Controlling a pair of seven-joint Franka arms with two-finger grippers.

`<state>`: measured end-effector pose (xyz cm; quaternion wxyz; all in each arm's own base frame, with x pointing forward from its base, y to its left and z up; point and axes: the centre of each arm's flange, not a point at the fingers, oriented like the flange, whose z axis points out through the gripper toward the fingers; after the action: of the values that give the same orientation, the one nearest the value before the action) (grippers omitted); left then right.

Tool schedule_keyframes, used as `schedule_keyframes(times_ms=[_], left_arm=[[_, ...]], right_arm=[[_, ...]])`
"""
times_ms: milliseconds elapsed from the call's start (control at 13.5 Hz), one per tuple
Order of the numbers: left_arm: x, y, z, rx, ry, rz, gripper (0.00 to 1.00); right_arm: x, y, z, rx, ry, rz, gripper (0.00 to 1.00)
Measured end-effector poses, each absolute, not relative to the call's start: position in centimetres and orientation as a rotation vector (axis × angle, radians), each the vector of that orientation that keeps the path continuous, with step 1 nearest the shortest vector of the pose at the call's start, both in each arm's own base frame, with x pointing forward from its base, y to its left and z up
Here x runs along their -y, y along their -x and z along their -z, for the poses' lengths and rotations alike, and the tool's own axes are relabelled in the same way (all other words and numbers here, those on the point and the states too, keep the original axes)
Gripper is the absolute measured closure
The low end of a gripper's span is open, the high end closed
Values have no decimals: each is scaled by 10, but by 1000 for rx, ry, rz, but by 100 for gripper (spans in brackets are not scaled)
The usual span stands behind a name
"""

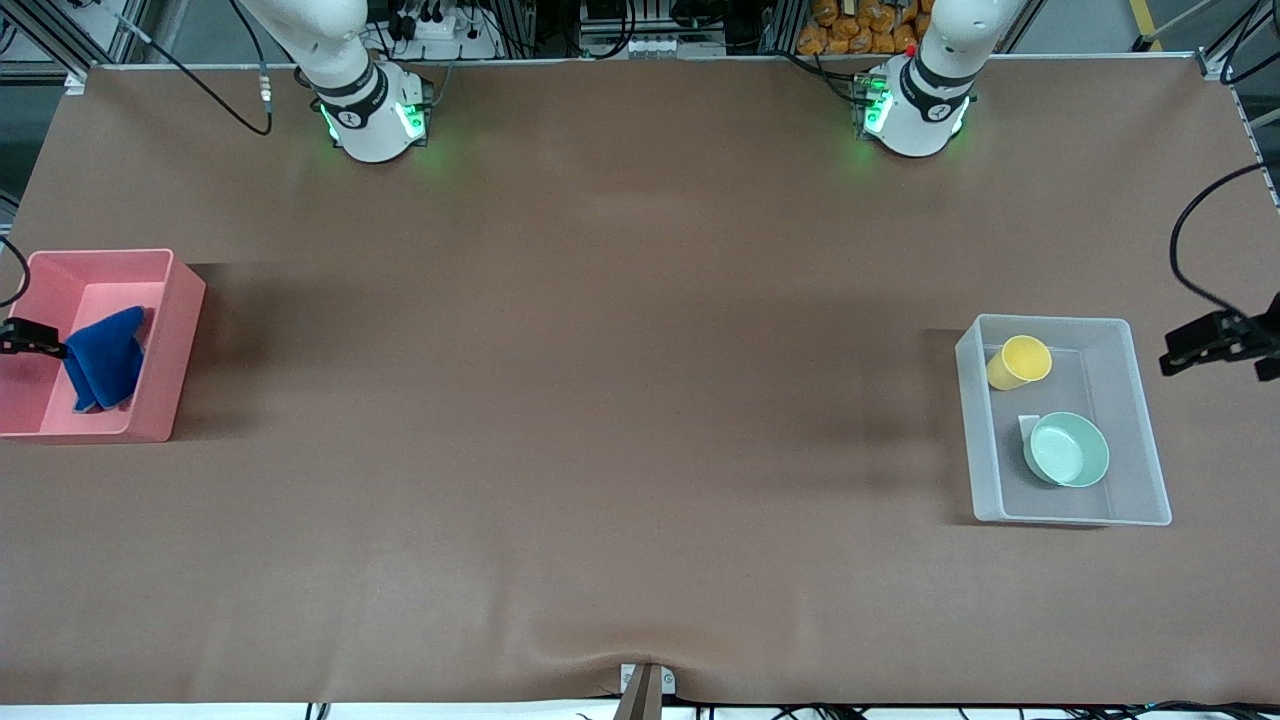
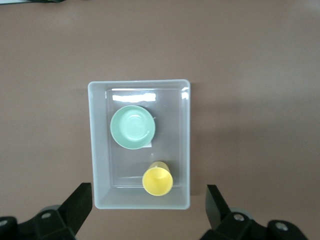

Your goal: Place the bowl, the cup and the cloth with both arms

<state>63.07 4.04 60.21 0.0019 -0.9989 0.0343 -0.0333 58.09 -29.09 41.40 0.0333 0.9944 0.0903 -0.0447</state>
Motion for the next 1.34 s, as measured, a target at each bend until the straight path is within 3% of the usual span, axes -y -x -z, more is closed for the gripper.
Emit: schedule_keyframes(times_ms=[371, 669, 1337], left_arm=[[-19, -617, -630, -104, 3139, 147, 0], [23, -601, -650, -126, 3099, 147, 0], [54, -567, -672, 35, 3117, 114, 0]], right_arm=[[153, -609, -489, -144, -3042, 96, 0], [40, -604, -531, -176, -3027, 75, 0], [21, -546, -605, 44, -3144, 121, 0]])
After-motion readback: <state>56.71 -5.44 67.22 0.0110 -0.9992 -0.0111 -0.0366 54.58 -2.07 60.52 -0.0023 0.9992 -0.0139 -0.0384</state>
